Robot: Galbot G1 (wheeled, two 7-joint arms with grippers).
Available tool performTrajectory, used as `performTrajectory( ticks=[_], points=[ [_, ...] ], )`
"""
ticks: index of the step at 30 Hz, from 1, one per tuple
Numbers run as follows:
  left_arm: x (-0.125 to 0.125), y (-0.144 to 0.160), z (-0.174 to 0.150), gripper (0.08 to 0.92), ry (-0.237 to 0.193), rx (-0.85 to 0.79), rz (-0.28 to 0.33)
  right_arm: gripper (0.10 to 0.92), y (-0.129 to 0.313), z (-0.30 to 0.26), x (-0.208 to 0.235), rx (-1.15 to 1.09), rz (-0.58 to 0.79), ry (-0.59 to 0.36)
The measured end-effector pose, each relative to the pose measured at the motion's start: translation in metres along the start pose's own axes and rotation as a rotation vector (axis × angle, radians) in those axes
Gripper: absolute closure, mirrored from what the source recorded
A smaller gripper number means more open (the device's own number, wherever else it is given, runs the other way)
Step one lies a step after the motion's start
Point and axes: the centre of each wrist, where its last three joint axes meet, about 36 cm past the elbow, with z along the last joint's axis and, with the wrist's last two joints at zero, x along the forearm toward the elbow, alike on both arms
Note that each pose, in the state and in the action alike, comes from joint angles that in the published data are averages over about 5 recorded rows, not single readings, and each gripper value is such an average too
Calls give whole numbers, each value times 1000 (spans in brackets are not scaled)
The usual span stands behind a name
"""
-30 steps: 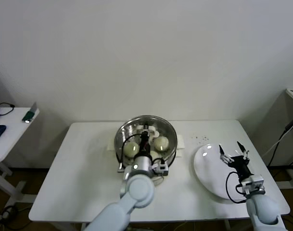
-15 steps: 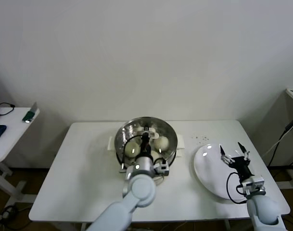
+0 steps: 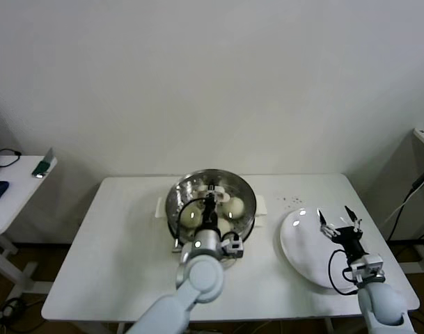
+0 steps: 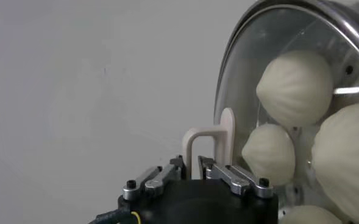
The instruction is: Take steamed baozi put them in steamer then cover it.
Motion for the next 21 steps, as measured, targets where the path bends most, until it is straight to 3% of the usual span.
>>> performTrajectory(
  ticks=[17,21],
  points=[
    [42,29,28,238,-32,115,0,200,1,-10,-1,-2,-6,49],
    [57,38,43,183,-41,165,-6,200,1,-13,-3,-3,-7,56]
  ],
)
